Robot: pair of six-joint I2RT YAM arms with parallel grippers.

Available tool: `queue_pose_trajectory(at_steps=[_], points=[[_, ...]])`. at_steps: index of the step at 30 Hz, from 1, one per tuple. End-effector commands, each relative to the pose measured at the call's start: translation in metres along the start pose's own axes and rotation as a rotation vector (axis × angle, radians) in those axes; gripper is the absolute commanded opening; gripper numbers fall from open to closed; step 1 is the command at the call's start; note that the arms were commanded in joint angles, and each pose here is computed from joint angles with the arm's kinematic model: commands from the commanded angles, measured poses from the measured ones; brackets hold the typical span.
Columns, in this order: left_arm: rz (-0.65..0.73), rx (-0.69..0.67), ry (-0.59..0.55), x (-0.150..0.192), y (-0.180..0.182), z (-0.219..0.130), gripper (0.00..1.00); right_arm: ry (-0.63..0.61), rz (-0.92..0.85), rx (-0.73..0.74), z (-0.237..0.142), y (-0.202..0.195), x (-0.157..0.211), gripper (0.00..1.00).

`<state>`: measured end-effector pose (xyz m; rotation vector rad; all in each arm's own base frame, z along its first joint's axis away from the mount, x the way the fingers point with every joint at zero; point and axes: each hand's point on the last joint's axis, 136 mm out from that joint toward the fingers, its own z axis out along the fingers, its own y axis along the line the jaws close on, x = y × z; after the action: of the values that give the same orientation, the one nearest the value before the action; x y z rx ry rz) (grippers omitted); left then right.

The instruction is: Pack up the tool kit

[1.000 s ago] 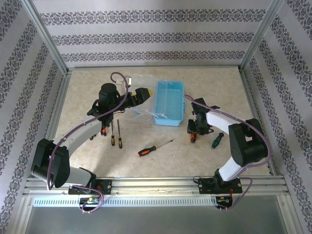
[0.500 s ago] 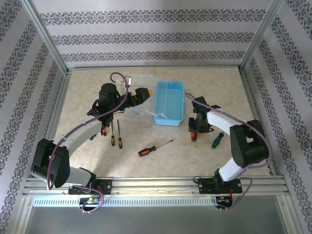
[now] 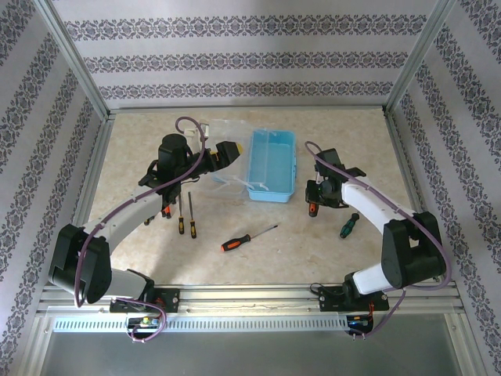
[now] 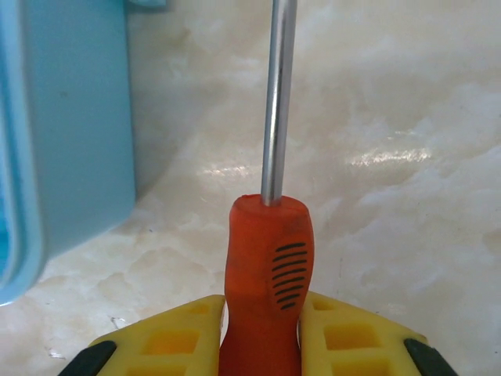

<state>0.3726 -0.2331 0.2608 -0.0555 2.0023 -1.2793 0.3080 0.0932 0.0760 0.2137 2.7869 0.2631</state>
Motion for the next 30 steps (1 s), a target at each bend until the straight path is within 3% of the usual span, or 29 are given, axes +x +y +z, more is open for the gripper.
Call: queue_pose_trajectory(at_steps=[1, 8, 17, 22, 30], points=[[-0.028, -0.002, -0.046, -0.016, 0.002, -0.009, 1.00, -0.063, 0.006, -0.029, -0.021, 0.015, -0.018, 0.21], [-0.054, -0.046, -0.095, -0.030, 0.018, -0.018, 1.00, -0.093, -0.028, -0.100, -0.034, 0.050, -0.043, 0.20], [-0.095, -0.104, -0.142, -0.047, 0.039, -0.030, 1.00, -0.084, -0.029, -0.193, -0.022, 0.103, -0.091, 0.19], [-0.114, -0.101, -0.160, -0.052, 0.042, -0.033, 1.00, -0.065, -0.014, -0.191, -0.005, 0.116, -0.112, 0.19], [-0.117, -0.095, -0.166, -0.055, 0.042, -0.035, 1.00, 0.002, -0.004, -0.171, 0.033, 0.122, -0.115, 0.19]])
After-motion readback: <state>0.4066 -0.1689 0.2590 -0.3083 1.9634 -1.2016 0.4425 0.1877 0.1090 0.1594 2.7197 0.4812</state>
